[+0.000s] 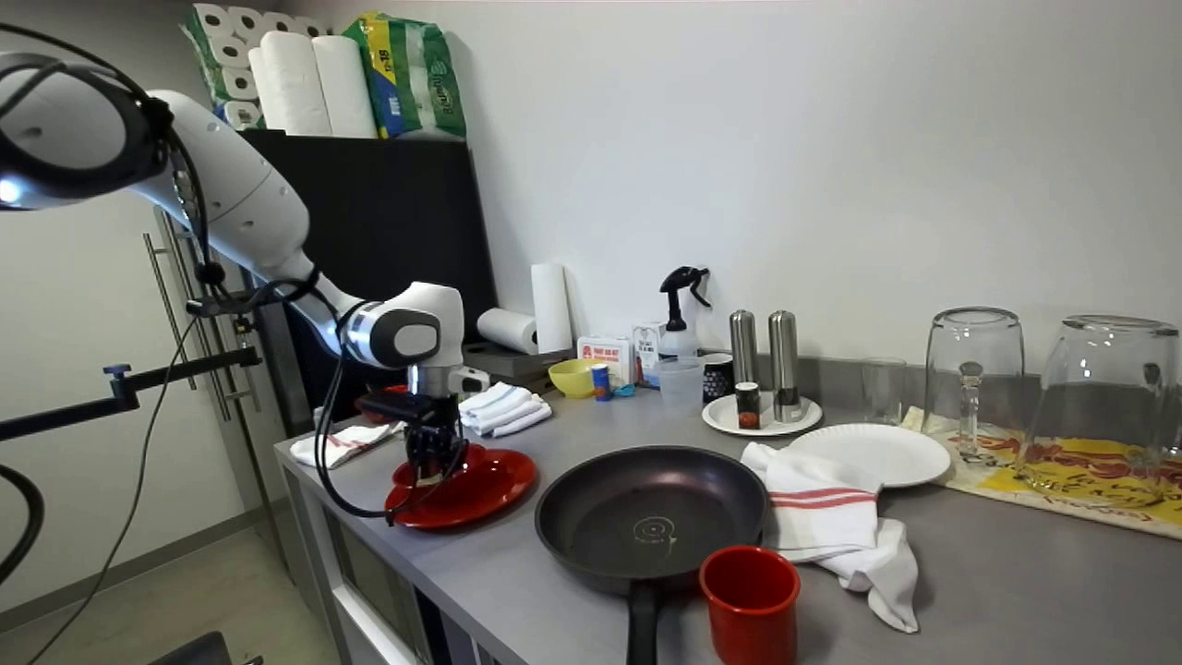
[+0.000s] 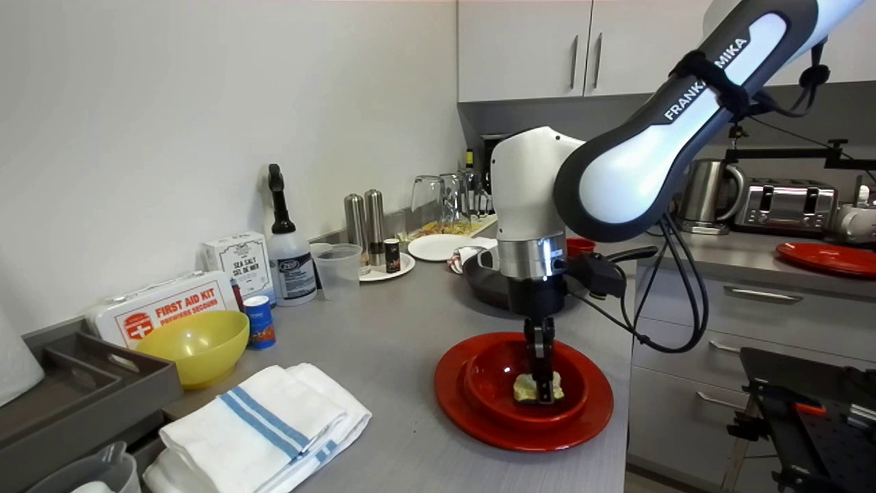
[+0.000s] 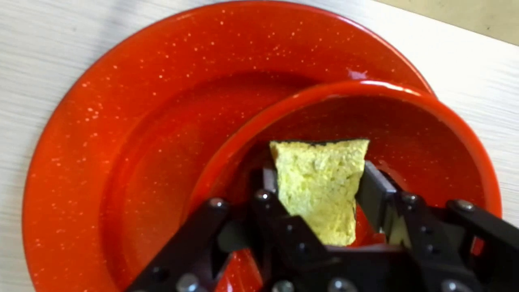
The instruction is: Wipe inside the red bowl with the sponge
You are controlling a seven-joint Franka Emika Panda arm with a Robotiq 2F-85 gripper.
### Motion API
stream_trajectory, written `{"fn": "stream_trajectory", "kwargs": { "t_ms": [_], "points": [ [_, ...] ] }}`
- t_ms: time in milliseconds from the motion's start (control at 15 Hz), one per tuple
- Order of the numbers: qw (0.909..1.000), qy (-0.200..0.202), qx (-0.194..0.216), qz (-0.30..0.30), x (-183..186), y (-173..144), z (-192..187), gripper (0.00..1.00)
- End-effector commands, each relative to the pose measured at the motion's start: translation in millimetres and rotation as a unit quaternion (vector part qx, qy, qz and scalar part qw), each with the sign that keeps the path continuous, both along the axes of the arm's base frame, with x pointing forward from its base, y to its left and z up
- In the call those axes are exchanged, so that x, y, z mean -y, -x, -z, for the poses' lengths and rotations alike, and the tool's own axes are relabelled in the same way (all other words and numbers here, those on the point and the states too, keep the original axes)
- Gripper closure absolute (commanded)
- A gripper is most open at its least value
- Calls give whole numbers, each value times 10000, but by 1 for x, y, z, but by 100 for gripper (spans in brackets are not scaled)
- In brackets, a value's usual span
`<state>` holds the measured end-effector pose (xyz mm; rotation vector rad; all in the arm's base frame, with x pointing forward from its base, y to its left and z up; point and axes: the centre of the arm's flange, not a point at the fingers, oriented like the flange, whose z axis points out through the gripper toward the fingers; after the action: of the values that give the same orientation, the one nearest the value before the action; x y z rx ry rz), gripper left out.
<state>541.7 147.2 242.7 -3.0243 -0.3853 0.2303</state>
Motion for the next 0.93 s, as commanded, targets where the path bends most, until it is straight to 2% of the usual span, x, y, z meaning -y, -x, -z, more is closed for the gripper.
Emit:
{"fn": "stream_trajectory", "kwargs": {
  "t_ms": [0,600,867],
  "points": [
    [9996,-160,-183,132,5,-12,-8,75],
    [9990,-25,-317,329,22,-17,-3,75],
    [9992,2,-210,348,23,-17,2,75]
  ]
}}
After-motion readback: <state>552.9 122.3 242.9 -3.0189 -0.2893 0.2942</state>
